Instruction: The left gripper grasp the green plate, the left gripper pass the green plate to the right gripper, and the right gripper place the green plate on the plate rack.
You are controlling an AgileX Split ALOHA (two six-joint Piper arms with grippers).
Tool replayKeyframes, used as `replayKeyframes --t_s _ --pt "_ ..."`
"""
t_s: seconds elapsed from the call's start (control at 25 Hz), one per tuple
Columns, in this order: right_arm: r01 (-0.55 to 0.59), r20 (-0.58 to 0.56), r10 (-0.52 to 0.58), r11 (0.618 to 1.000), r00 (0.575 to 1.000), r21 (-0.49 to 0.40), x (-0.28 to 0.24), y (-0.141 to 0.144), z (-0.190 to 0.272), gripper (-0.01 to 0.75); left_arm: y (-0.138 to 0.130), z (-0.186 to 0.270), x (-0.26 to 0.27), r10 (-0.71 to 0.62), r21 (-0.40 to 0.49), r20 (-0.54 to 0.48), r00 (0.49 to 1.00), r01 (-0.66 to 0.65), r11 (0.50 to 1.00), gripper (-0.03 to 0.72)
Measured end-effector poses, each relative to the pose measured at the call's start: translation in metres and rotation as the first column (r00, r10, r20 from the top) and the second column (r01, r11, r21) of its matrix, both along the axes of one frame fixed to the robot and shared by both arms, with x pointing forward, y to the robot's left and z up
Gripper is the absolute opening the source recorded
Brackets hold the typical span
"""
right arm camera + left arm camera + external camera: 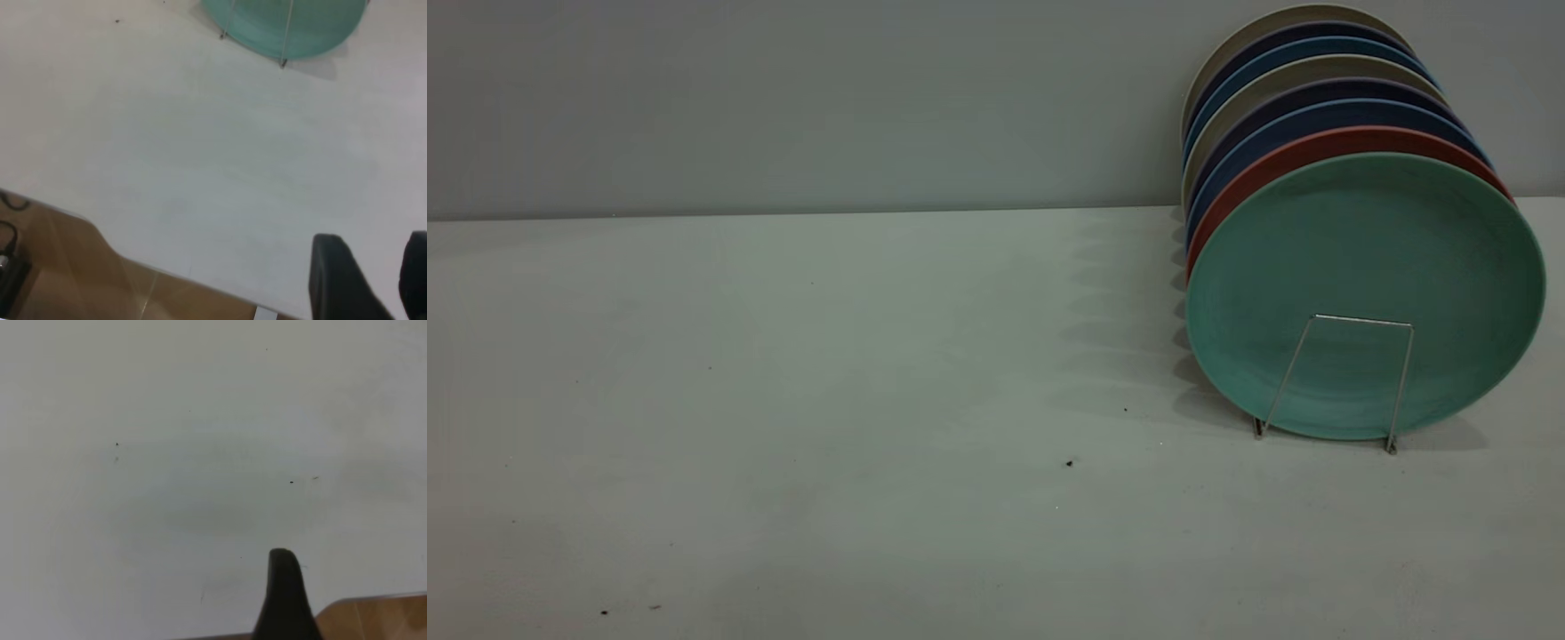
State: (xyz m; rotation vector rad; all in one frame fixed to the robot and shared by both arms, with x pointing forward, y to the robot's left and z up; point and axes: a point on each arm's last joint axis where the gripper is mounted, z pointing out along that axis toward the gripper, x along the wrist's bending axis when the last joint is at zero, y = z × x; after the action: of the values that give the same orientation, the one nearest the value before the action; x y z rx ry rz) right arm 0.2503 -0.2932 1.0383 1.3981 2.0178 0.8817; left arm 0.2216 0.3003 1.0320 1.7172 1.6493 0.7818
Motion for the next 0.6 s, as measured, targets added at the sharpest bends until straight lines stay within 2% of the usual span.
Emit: replayKeyframes --t_s 0.32,0.6 --pt "0.010 0.013 -0.010 1.000 1.000 0.004 -0.0018 -0.0006 0.0002 0.249 0.0000 0.0000 0.0000 0.000 0.000 0.000 1.000 0.000 1.000 0.568" --pt "0.141 0.071 -0.142 0.990 0.987 0.019 -0.0095 -0.0028 0.0006 0.249 0.0003 0.0000 0.0000 0.002 0.003 0.000 1.000 -0.002 1.000 0.568"
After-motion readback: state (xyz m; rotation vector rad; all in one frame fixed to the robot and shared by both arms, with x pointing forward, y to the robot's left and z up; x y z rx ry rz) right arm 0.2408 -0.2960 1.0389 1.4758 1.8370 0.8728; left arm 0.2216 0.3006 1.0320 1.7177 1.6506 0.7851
